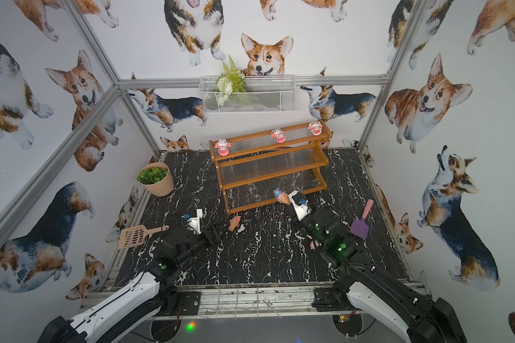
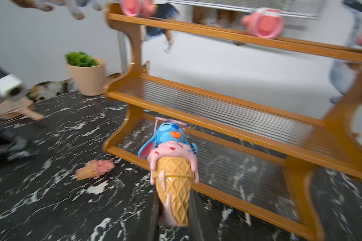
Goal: Organize plastic toys on shelves
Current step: Pick up the plastic toy at the center of the board, then place the plastic toy on the shelf.
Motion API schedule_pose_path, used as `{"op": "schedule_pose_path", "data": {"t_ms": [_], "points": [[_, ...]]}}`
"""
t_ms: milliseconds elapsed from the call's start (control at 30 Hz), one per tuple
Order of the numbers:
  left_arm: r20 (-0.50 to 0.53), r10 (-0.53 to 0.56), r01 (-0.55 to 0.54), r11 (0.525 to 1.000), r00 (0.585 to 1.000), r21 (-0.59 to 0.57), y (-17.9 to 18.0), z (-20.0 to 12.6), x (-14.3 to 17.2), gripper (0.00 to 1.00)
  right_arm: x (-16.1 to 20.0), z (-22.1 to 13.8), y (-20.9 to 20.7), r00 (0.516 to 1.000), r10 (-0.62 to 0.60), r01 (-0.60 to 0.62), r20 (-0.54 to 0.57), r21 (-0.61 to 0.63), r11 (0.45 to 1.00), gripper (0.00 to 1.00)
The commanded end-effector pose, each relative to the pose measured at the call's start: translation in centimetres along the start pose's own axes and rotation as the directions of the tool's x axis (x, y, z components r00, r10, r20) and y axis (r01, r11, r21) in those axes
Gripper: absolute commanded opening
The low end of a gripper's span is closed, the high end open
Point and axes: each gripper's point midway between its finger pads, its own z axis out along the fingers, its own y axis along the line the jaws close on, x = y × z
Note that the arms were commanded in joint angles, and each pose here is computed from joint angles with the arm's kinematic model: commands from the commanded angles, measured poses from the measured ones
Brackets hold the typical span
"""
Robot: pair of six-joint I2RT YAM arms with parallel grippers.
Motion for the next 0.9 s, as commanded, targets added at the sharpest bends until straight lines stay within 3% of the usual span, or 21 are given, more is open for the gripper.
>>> {"op": "schedule_pose_path", "data": {"t_ms": [0, 300, 567, 867], "points": [[-0.01, 0.056, -0.055, 0.995, 0.998, 0.08, -1.6, 0.3, -0.2, 0.89, -1.1, 0.4, -3.6, 0.989, 0.15, -0.15, -0.015, -0.003, 0.989, 0.12], [-0.008, 0.129, -0.127, 0.988, 0.992, 0.085, -2.3, -0.5, -0.3, 0.9, -2.9, 3.2, -16.1, 0.959, 0.284, -0.283, 0.023, 0.171, 0.944, 0.13], [0.011, 0.142, -0.143, 0.985, 0.99, 0.1, -2.6, -1.3, -0.4, 0.9, -2.1, 7.9, -20.2, 0.957, 0.278, -0.254, -0.083, 0.218, 0.942, 0.14], [0.008, 0.139, -0.139, 0.985, 0.99, 0.1, -2.4, -1.5, -0.2, 0.91, 0.2, 10.8, -22.5, 0.93, 0.355, -0.321, -0.092, 0.265, 0.909, 0.15]]}}
